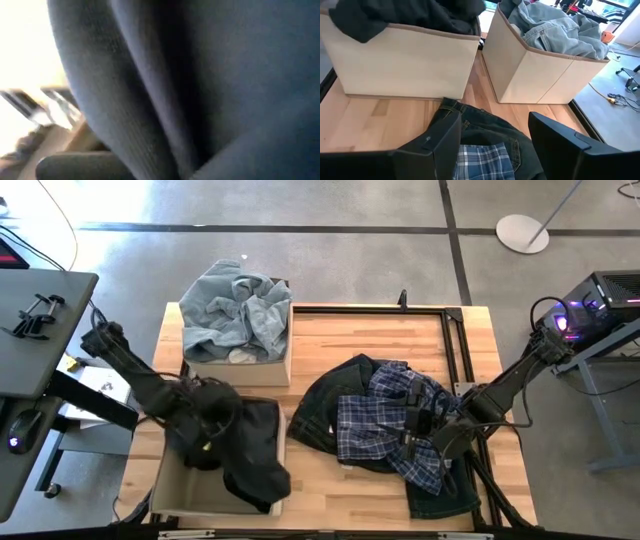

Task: Sort clothes
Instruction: Put the dark blue jeans into the bottom brown laundry organizer

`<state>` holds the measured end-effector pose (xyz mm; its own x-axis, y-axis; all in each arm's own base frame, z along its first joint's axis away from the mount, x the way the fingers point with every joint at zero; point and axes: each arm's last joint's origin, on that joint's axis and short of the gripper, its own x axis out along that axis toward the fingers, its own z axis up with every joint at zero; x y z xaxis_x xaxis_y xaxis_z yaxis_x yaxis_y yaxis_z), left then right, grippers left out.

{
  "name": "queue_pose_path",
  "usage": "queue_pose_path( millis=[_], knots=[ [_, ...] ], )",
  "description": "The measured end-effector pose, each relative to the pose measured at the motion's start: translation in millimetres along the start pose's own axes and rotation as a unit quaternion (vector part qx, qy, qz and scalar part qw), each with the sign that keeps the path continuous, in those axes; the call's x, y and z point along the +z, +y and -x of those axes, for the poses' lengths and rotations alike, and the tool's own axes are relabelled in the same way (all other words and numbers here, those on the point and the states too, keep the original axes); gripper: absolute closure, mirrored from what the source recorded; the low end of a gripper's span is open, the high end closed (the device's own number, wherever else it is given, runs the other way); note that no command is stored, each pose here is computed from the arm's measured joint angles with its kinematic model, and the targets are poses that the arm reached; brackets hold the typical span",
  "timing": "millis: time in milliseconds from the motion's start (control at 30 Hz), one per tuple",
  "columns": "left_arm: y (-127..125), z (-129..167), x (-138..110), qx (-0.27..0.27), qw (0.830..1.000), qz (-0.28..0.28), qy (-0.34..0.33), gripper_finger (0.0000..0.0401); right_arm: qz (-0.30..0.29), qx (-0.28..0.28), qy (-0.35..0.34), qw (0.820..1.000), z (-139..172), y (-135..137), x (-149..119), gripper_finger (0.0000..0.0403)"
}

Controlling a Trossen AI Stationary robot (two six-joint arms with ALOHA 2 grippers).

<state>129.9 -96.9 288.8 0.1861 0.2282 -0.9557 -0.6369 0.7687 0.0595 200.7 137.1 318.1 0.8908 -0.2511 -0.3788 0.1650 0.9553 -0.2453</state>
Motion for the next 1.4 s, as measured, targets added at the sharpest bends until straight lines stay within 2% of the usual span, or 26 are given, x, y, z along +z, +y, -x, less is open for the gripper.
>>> queue_pose_path(
  millis=[100,200,267,400,500,600,733,833,967,1033,1167,1267,1400],
  knots=[
    [-12.4,-26.7,-3.7,-0.039,0.998,0.013,0.039,0.0392,0.0,0.0,-0.002,1.0,-0.3,-0.2,0.6,0.0182],
    [-17.9,-43.7,-4.9,-0.042,0.999,-0.002,0.016,0.0392,-0.001,-0.001,-0.002,1.0,-0.7,-0.5,0.7,0.0182],
    [-24.8,-50.4,-4.3,-0.03,1.0,-0.004,0.001,0.0392,-0.003,-0.001,-0.003,1.0,-0.7,-0.4,1.1,0.0182],
    [-25.4,-61.2,-4.7,0.034,0.999,0.009,-0.029,0.0387,-0.001,-0.001,-0.004,1.0,-0.7,-0.4,1.2,0.0182],
    [-26.2,-63.5,-1.6,0.038,0.999,0.007,-0.022,0.0365,-0.003,0.0,-0.004,1.0,-0.7,-0.3,1.2,0.0182],
    [-23.9,-61.8,-0.3,0.03,1.0,0.008,-0.007,0.0327,0.0,0.0,-0.003,1.0,-0.8,-0.2,1.1,0.0182],
    [-18.4,-45.7,3.0,-0.006,1.0,0.007,0.005,0.0271,0.006,0.0,-0.003,1.0,-0.8,-0.2,1.1,0.0182],
    [-16.0,-21.4,10.1,-0.057,0.998,0.003,-0.011,0.0242,0.007,0.0,-0.003,1.0,-0.8,-0.2,1.1,0.0182],
    [-16.2,18.9,20.6,-0.13,0.991,-0.009,-0.031,0.0232,0.009,0.0,-0.003,1.0,-0.8,-0.1,1.1,0.0182],
    [-15.8,39.2,25.3,-0.154,0.986,-0.033,-0.06,0.0232,0.008,0.001,-0.003,1.0,-0.8,-0.1,1.1,0.0182],
    [-15.2,68.1,33.9,-0.174,0.969,-0.091,-0.151,0.0231,0.006,0.001,-0.003,1.0,-0.8,-0.1,1.2,0.0182],
    [-20.2,77.9,39.8,-0.175,0.948,-0.119,-0.237,0.0231,0.004,0.001,-0.005,1.0,-0.8,0.0,1.7,0.0182],
    [-38.9,77.7,42.3,-0.222,0.926,-0.171,-0.253,0.0231,0.003,0.001,-0.006,1.0,-0.8,0.0,1.8,0.0182]
  ],
)
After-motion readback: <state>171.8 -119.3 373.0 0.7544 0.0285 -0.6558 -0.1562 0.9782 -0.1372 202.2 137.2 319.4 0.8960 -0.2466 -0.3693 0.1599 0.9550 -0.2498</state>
